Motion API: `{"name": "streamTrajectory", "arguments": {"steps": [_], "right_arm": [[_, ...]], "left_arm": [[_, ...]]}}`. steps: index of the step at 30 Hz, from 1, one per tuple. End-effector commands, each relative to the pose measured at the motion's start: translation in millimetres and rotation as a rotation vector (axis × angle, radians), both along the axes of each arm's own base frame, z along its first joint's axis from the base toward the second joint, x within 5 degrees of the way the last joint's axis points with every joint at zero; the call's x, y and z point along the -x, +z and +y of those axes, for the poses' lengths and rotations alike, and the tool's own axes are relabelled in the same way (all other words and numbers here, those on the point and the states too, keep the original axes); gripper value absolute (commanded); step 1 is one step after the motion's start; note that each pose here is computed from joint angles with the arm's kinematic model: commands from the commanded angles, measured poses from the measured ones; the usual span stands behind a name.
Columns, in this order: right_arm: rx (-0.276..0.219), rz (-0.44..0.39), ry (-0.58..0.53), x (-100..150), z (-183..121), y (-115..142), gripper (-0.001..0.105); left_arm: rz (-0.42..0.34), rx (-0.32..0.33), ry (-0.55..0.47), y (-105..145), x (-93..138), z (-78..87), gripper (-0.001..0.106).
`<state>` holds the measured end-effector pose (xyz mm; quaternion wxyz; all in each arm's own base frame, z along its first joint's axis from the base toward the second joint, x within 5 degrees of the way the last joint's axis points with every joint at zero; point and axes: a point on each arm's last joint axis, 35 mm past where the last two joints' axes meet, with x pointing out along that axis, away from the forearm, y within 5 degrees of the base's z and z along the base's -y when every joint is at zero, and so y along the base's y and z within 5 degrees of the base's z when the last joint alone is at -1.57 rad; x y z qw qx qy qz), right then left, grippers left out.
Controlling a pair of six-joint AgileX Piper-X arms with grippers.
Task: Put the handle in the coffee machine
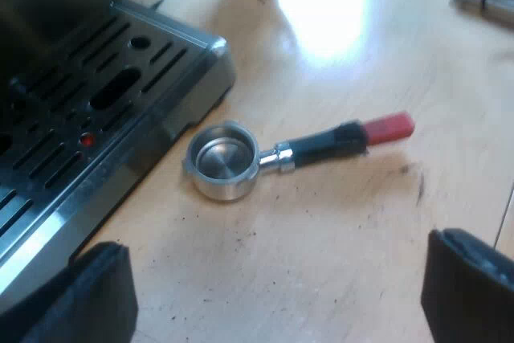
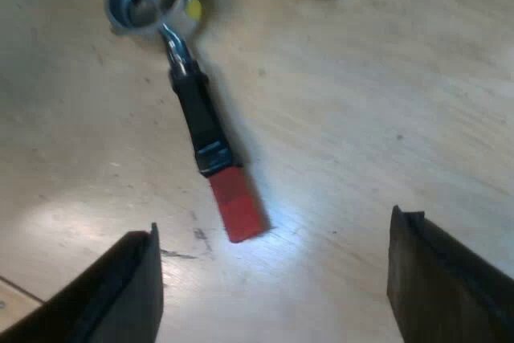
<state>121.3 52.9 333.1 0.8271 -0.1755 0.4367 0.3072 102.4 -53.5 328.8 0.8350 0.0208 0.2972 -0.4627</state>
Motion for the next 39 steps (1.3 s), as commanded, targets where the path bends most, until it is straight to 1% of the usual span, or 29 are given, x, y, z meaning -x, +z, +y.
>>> {"name": "streamTrajectory", "arguments": {"steps": [1, 2, 4, 6, 7, 8, 10, 11, 13, 14, 15, 16, 17, 19, 20, 21, 23, 24, 25, 27, 31, 36, 39], "right_arm": [[0.056, 0.007, 0.019, -7.9, 10.5, -3.3, 0.062], [0.066, 0.014, 0.022, -9.3, 13.0, -4.9, 0.062], [0.104, 0.030, 0.035, -14.3, 21.2, -10.2, 0.062], [0.121, 0.039, 0.035, -18.4, 27.2, -13.9, 0.062], [0.130, 0.044, 0.034, -20.8, 29.9, -15.9, 0.062], [0.135, 0.045, 0.028, -22.5, 31.3, -17.1, 0.062], [0.147, 0.061, 0.010, -29.6, 36.0, -22.4, 0.062], [0.147, 0.064, 0.007, -30.9, 36.7, -23.2, 0.062], [0.147, 0.076, -0.003, -38.5, 41.2, -28.3, 0.061], [0.147, 0.079, -0.005, -41.2, 42.8, -30.1, 0.060], [0.150, 0.085, -0.006, -44.1, 44.5, -32.5, 0.055], [0.155, 0.099, -0.010, -47.3, 46.3, -35.9, 0.047], [0.158, 0.105, -0.010, -48.3, 46.9, -37.2, 0.044], [0.180, 0.140, -0.008, -53.8, 50.2, -45.7, 0.025], [0.182, 0.144, -0.008, -54.3, 50.5, -46.5, 0.025], [0.187, 0.152, -0.007, -55.9, 51.4, -49.0, 0.020], [0.190, 0.158, -0.007, -56.8, 52.0, -50.8, 0.017], [0.200, 0.174, -0.006, -59.2, 53.3, -55.0, 0.010], [0.231, 0.227, -0.004, -69.0, 59.1, -69.9, 0.000], [0.242, 0.245, -0.003, -73.7, 61.8, -76.7, 0.000], [0.267, 0.288, -0.001, -85.2, 68.6, -94.7, 0.000], [0.298, 0.339, 0.007, -95.5, 76.3, -116.4, 0.000], [0.329, 0.380, 0.028, -97.2, 82.9, -130.1, 0.000]], "left_arm": [[-0.025, -0.024, -0.049, 1.1, -4.8, -9.7, 0.075], [-0.022, -0.025, -0.063, 0.6, -5.1, -11.8, 0.075], [-0.016, -0.043, -0.101, -2.1, -8.4, -20.0, 0.078], [-0.011, -0.051, -0.131, -5.3, -13.2, -27.5, 0.083], [-0.003, -0.059, -0.149, -7.7, -16.6, -33.2, 0.083], [0.003, -0.066, -0.157, -9.4, -18.0, -35.9, 0.083], [0.013, -0.088, -0.184, -15.9, -24.9, -46.8, 0.083], [0.011, -0.088, -0.187, -16.4, -25.4, -48.2, 0.083], [0.020, -0.092, -0.203, -22.3, -33.3, -57.7, 0.083], [0.020, -0.092, -0.204, -23.1, -34.7, -58.9, 0.083], [0.022, -0.095, -0.207, -25.7, -39.1, -62.6, 0.083], [0.017, -0.096, -0.203, -27.2, -42.9, -64.9, 0.083], [0.021, -0.097, -0.199, -28.5, -44.9, -66.2, 0.083], [0.037, -0.105, -0.194, -33.8, -51.1, -70.1, 0.083], [0.042, -0.107, -0.194, -35.1, -52.5, -71.1, 0.083], [0.043, -0.108, -0.194, -35.9, -53.6, -71.8, 0.083], [0.047, -0.110, -0.194, -37.7, -55.6, -73.1, 0.083], [0.028, -0.104, -0.208, -38.7, -58.2, -78.7, 0.083], [0.011, -0.096, -0.223, -38.1, -58.4, -82.7, 0.083], [0.002, -0.095, -0.239, -38.6, -57.7, -87.3, 0.083], [0.011, -0.136, -0.233, -46.6, -59.7, -94.1, 0.083], [0.033, -0.181, -0.207, -58.4, -66.2, -97.8, 0.083], [0.038, -0.185, -0.207, -59.8, -66.9, -98.3, 0.083]]}}
